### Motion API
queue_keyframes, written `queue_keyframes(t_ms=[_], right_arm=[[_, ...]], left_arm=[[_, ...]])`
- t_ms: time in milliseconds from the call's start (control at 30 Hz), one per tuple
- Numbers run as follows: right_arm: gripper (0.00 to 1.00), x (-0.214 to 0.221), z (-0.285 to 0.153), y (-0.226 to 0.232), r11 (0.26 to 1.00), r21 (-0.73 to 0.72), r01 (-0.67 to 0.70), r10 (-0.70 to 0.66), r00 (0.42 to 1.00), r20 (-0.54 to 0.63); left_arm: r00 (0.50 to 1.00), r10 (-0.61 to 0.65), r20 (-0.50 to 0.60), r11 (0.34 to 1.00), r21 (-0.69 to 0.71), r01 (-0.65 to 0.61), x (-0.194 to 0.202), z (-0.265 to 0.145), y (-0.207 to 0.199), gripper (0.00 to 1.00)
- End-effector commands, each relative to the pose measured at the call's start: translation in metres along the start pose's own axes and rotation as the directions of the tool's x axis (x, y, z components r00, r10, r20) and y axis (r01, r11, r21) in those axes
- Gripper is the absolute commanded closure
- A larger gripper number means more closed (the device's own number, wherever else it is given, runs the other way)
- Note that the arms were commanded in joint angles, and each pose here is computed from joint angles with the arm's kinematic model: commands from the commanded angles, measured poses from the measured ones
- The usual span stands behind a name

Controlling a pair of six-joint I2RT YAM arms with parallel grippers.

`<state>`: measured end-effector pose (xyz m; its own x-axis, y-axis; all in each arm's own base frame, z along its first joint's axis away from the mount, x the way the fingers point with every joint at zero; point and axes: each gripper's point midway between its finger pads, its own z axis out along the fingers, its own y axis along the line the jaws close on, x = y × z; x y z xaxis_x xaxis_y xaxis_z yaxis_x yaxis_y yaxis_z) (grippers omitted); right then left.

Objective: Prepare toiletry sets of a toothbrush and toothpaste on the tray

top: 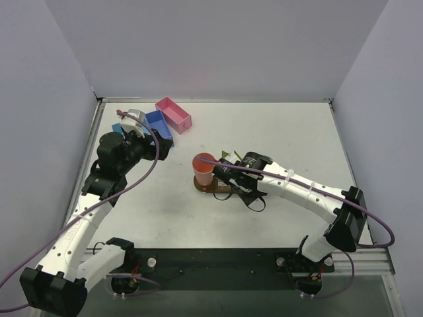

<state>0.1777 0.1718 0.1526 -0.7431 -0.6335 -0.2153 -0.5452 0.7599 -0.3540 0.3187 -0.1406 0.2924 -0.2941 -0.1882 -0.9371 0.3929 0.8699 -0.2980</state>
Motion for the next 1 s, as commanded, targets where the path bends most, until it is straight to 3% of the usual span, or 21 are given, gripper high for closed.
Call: queue_keyframes(t_ms=[0, 967], right_arm=[[0.87, 0.007, -0.008, -0.01, 0.998, 0.057, 0.026, -0.022, 0.998, -0.059], [0.83, -0.012, 0.001, -0.009, 0.998, 0.057, 0.041, -0.033, 0.989, -0.145]], left_arm=[[0.999, 0.02, 0.035, 1.0, 0.022, -0.021, -0.01, -0.003, -0.007, 0.18], [0.999, 0.047, 0.018, 0.998, 0.038, -0.047, -0.005, -0.004, -0.019, 0.18]])
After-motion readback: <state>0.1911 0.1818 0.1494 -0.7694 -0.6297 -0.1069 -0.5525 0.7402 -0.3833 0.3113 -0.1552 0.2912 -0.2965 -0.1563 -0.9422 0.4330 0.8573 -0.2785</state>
